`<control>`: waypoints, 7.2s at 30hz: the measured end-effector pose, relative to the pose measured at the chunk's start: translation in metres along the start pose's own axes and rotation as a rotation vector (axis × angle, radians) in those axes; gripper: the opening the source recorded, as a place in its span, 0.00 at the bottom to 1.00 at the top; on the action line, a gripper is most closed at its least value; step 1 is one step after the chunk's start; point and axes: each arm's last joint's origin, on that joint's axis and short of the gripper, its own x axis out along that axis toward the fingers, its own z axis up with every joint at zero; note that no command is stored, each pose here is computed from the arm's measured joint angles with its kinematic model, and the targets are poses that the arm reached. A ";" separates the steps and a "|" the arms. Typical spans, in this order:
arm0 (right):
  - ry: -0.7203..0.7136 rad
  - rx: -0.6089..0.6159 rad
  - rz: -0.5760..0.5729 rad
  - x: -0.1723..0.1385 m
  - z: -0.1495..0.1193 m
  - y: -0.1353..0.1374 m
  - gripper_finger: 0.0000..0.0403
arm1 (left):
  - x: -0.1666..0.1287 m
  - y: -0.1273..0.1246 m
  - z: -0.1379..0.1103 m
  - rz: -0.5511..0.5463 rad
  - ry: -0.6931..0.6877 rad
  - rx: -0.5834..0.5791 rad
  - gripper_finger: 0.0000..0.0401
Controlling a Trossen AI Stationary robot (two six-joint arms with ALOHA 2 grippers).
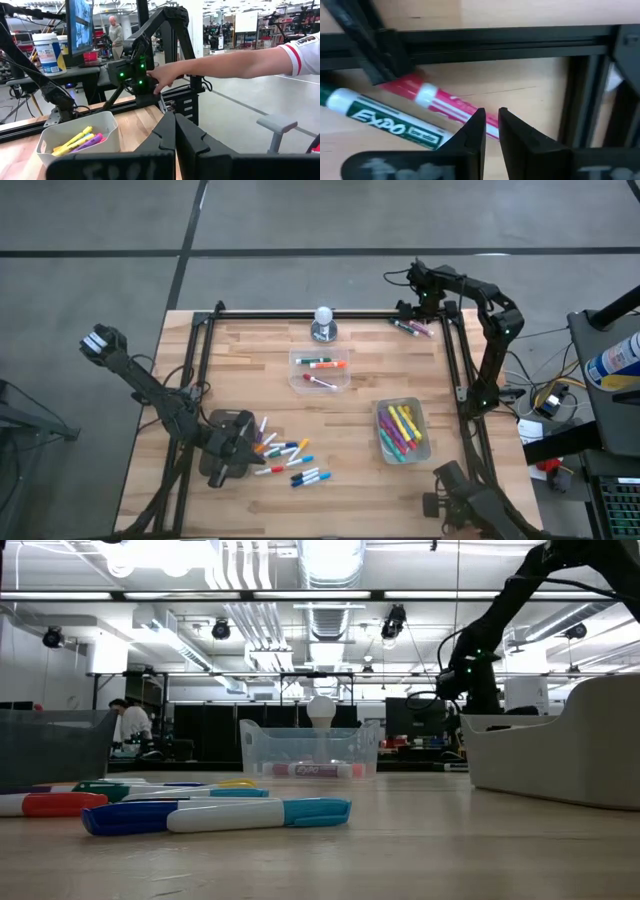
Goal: Pick & Place Markers
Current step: Put the green dry erase marker into the transparent bin, then put the pink dry erase marker into the transparent bin
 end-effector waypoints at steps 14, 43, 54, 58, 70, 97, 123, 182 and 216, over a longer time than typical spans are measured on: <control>0.153 -0.098 0.158 0.031 -0.006 0.010 0.11 | 0.000 0.000 0.001 0.000 -0.004 -0.012 0.00; -0.133 -0.922 0.289 -0.060 -0.117 0.128 0.35 | -0.001 0.000 0.000 -0.004 0.008 -0.067 0.00; -0.140 -1.048 0.249 -0.052 -0.169 0.162 0.57 | 0.000 0.000 0.001 -0.004 0.004 -0.083 0.00; -0.092 -1.060 0.211 -0.033 -0.172 0.169 0.57 | 0.000 0.000 0.001 -0.006 0.003 -0.104 0.00; -0.005 -1.092 0.152 -0.012 -0.174 0.171 0.55 | 0.000 0.000 0.002 -0.009 -0.004 -0.105 0.00; 0.025 -1.060 0.205 -0.041 -0.202 0.171 0.55 | 0.000 0.000 0.001 -0.008 -0.001 -0.091 0.00; -0.056 -1.080 0.103 -0.010 -0.203 0.185 0.54 | 0.000 0.000 0.003 -0.006 -0.023 -0.091 0.00; -0.632 -1.199 0.463 -0.106 -0.239 0.233 0.14 | 0.000 0.000 0.004 -0.006 -0.029 -0.085 0.00; -0.521 -0.984 0.318 -0.146 -0.208 0.181 0.51 | -0.001 0.000 0.003 -0.006 -0.027 -0.085 0.00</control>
